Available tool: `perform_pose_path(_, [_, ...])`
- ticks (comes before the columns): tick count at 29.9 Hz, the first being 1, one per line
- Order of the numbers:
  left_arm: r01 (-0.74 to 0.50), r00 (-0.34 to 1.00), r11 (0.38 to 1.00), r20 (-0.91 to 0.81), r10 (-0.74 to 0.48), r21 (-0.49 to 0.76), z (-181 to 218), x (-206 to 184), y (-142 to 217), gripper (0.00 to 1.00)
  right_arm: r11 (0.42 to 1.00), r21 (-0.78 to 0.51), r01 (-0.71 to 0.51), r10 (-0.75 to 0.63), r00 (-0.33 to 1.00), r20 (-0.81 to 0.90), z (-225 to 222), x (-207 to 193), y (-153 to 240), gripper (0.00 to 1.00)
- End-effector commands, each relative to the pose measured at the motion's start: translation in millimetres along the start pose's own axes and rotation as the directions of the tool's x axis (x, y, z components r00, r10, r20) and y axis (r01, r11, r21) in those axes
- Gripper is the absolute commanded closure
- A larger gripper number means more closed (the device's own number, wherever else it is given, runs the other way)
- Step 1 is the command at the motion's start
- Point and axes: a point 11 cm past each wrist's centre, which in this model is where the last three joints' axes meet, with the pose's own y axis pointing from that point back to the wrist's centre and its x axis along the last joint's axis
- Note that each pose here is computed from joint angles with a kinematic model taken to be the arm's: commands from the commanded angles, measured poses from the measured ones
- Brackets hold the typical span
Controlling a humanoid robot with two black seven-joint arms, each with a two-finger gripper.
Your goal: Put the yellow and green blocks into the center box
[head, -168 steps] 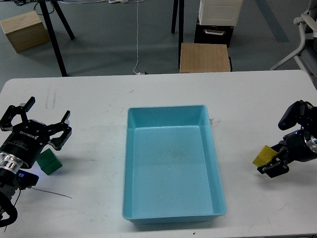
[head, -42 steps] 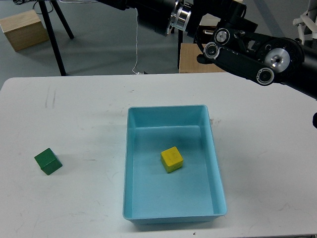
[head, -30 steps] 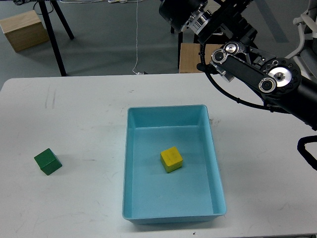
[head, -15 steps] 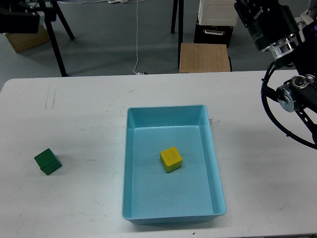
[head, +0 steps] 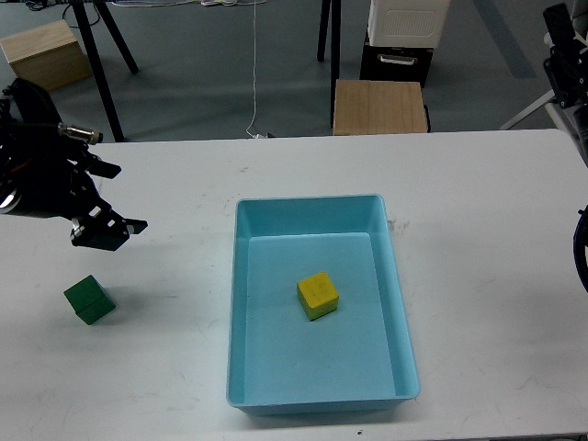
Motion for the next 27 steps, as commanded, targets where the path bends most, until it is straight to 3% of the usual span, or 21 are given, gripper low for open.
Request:
perform_pose_path(1, [0.043,0.999,0.999,0.001,-0.043,-0.021,8.4,-18.2,-12.4,0.0,0.999,-0.02,-0.05,0.05,0.999,-0.001,-1.2,13.7,19.8,0.01])
perform_pose_path(11, [0.124,0.987,0.991,-0.096,-0.128,-0.039,9.8,-65.6,-27.8,0.0,0.984,-0.123,-0.131,0.124,0.99,-0.065,16.9,36.2,60.4,0.01])
perform_pose_path(19, [0.183,0.968,0.982,-0.164,-0.188,-0.042,8.2,-99.0,-35.0,0.0,0.968,-0.248,0.036,-0.098,0.965,-0.242,27.1,39.0,76.6,0.01])
perform_pose_path(27, [0.229,0.949,0.973,-0.218,-0.228,-0.021,-1.5,-121.8,-38.2,0.0,0.95,-0.304,0.067,-0.182,0.913,-0.366,39.2,49.4,88.3,0.01])
